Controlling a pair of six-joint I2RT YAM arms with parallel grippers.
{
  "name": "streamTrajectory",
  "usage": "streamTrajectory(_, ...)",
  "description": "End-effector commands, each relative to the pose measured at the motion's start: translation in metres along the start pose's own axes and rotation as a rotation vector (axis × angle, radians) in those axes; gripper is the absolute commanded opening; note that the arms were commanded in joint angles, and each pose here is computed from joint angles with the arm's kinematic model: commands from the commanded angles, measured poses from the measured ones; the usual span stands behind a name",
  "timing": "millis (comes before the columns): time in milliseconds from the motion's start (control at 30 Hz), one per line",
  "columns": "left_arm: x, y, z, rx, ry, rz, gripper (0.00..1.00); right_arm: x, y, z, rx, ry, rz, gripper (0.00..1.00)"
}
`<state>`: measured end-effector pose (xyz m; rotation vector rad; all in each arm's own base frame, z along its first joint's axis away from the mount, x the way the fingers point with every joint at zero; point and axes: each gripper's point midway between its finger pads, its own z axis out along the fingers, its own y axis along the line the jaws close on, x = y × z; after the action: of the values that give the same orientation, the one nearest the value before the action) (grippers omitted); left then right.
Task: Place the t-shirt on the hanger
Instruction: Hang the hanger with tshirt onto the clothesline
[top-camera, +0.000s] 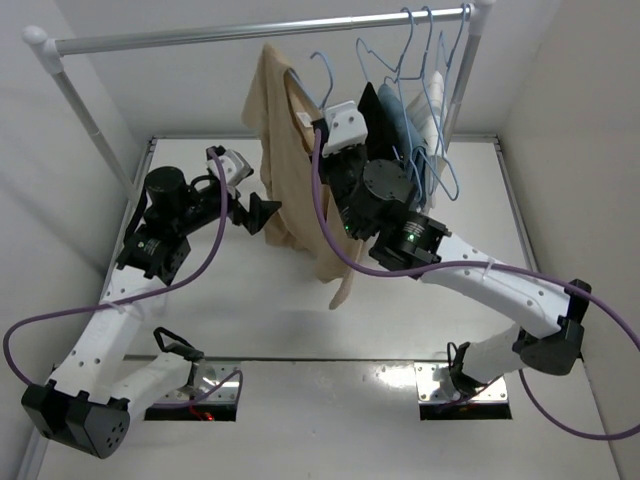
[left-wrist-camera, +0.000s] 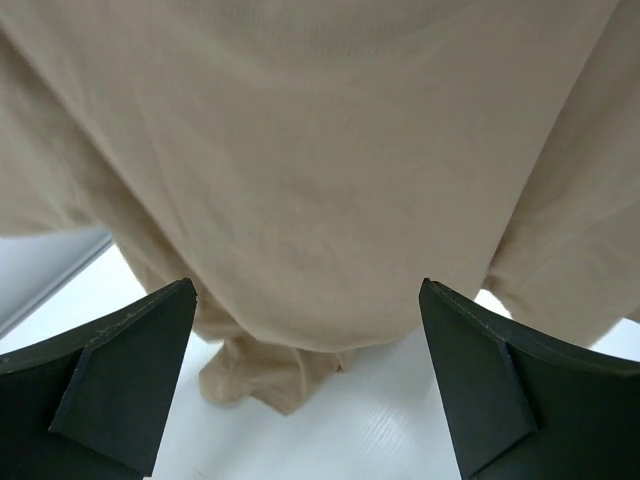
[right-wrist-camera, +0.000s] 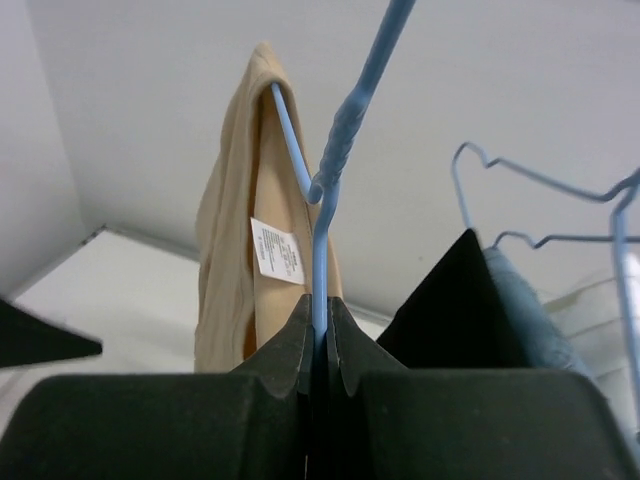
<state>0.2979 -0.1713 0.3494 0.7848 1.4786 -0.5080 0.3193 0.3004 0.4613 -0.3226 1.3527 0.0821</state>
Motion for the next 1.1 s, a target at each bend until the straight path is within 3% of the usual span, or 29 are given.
streamTrajectory(0,-0.001,-0.005,-0.003,0.01,-0.011,-0.003,1.0,-0.066,-0.052,-0.002,0.182,-0.127,0.129,0.0)
streamTrajectory(400,-0.005,-0.009,-0.008,0.018,-0.021,-0.008,1.0,-0.054,-0.1,0.035,0.376,0.045,-0.091,0.0)
streamTrajectory(833,-0.003,-0.013,-0.008,0.038,-0.016,-0.023,1.0,0.007,-0.138,0.059,0.391,0.147,-0.027,0.0)
streamTrajectory(967,-0.004,-0.014,-0.01,0.038,-0.016,-0.023,1.0,0.011,-0.139,0.071,0.378,0.155,0.002,0.0)
streamTrajectory(1067,-0.004,-0.012,-0.01,0.029,-0.014,-0.023,1.0,0.037,-0.134,0.08,0.347,0.217,-0.002,0.0)
